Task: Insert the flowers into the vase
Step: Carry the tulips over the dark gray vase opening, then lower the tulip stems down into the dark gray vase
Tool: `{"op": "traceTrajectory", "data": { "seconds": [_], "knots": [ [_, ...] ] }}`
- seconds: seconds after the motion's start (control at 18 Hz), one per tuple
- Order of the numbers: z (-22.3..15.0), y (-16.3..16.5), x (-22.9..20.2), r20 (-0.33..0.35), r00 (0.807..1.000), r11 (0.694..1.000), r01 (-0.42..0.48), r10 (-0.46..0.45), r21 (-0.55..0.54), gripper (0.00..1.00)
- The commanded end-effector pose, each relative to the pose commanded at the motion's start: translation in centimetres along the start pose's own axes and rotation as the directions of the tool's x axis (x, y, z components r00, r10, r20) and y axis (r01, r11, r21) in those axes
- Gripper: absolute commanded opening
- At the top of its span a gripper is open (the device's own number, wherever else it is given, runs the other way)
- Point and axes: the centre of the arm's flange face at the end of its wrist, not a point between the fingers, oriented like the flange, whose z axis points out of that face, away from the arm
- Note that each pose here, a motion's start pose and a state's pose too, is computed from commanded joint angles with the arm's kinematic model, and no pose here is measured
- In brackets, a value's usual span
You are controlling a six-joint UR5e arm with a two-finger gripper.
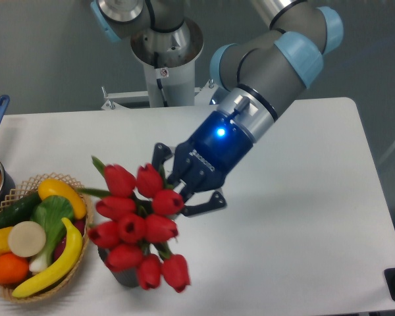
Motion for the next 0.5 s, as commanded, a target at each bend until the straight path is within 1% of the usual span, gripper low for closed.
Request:
{"op": "traceTrajectory", "data": {
  "seconds": [0.06, 0.22, 0.39, 0.5],
  "knots": [
    [0.1, 0.0, 0.0, -0.004, 1.0, 1.0, -0.003, 0.003, 0.002, 0.15],
    [1.2, 0.5, 0.1, -0.047, 0.999, 1.0, 0.006, -0.005, 0.029, 0.15],
    [2.2, 1.7, -0.3, -0.072, 0.997, 0.998, -0.035, 0.038, 0.042, 0.16],
    [3.0, 2.6, -0.6, -0.082, 0.996, 0.998, -0.044, 0.047, 0.04, 0.18]
  ]
}}
